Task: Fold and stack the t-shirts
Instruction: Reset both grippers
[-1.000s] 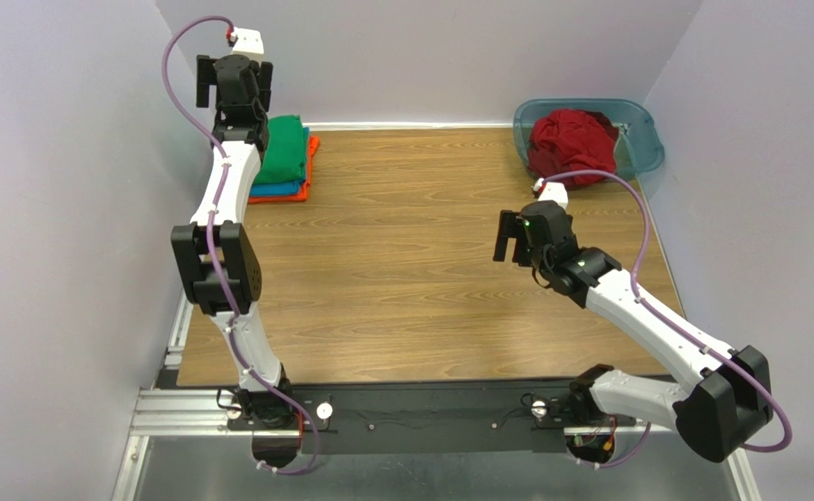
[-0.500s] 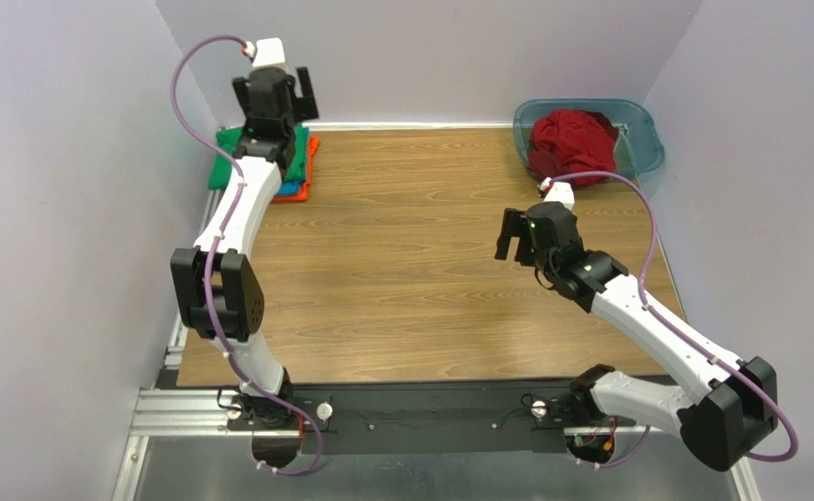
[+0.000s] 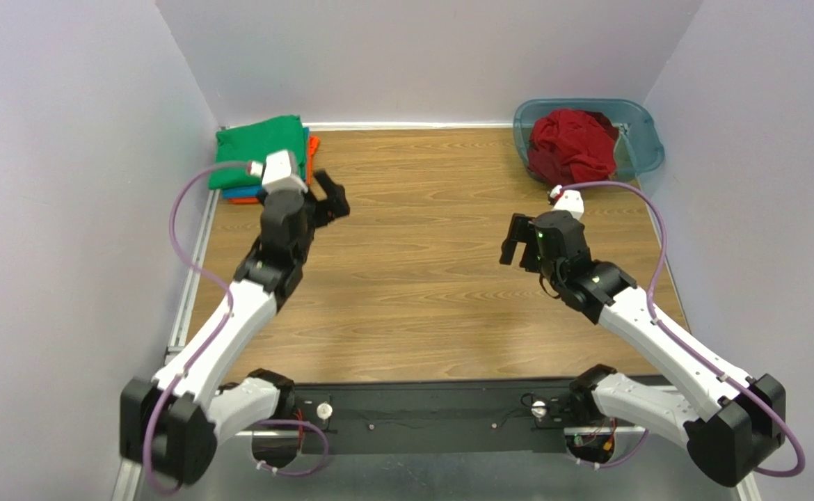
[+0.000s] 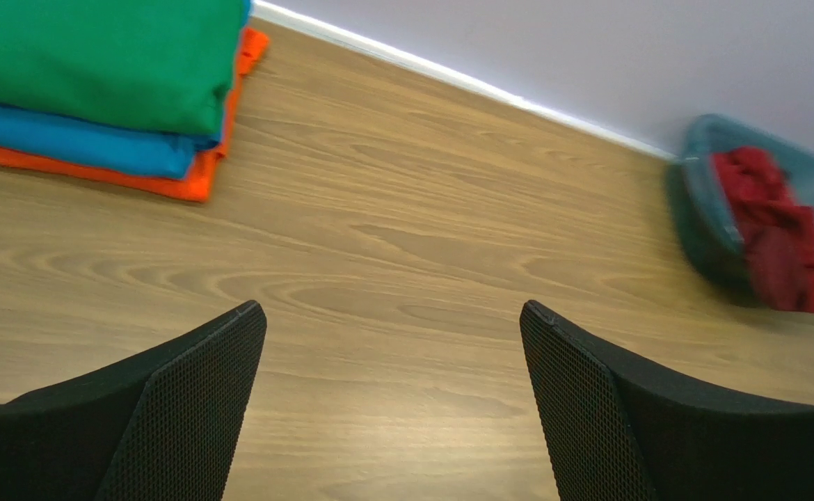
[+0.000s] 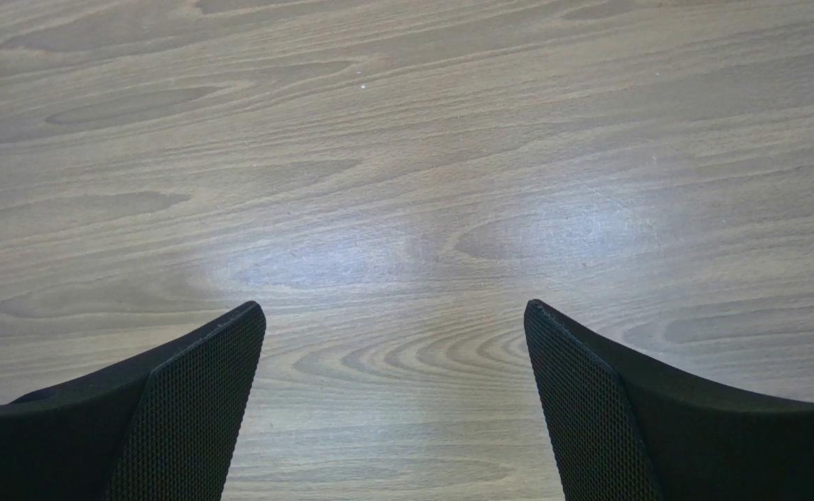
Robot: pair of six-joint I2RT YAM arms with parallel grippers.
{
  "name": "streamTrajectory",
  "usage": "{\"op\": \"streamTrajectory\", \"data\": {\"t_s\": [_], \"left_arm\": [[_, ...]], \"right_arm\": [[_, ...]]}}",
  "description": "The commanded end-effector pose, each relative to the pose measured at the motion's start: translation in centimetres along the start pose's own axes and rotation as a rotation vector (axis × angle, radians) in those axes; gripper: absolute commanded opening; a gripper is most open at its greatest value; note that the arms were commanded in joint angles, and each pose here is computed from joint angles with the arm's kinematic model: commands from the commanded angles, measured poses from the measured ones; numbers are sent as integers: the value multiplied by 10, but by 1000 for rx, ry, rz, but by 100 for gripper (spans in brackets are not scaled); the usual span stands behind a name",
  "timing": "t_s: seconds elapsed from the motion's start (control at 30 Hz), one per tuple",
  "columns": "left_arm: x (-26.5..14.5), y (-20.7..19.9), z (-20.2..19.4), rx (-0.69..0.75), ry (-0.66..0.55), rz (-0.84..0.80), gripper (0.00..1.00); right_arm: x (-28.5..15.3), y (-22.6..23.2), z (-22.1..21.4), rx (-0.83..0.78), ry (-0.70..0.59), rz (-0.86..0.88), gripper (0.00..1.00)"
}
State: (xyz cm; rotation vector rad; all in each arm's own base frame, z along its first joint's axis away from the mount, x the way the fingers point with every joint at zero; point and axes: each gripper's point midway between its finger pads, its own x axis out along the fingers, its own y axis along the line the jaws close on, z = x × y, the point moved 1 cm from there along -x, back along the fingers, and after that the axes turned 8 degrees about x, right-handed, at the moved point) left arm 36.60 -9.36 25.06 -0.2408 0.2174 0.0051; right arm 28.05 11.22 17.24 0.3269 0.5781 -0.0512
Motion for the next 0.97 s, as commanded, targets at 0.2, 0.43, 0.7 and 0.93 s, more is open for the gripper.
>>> {"op": "streamTrajectory", "data": {"t_s": [0.2,0.43,0.7,0.93], "left_arm": [[-66,-6,-27,-203,-85,-162,98],[-76,18,-30,-208,-112,-62,98],[-90,33,-38,-215,-142,-35,98],[-99,42,-33,-248,-205,-23,98]], "right_arm": [[-1,-31,-9,72,-53,-117,100],[-5,-52,-26,164,-85,-161,100],[-8,-71,-39,225,-125,-199,100],[-13,-78,-31,255,-185,-213,100]]}}
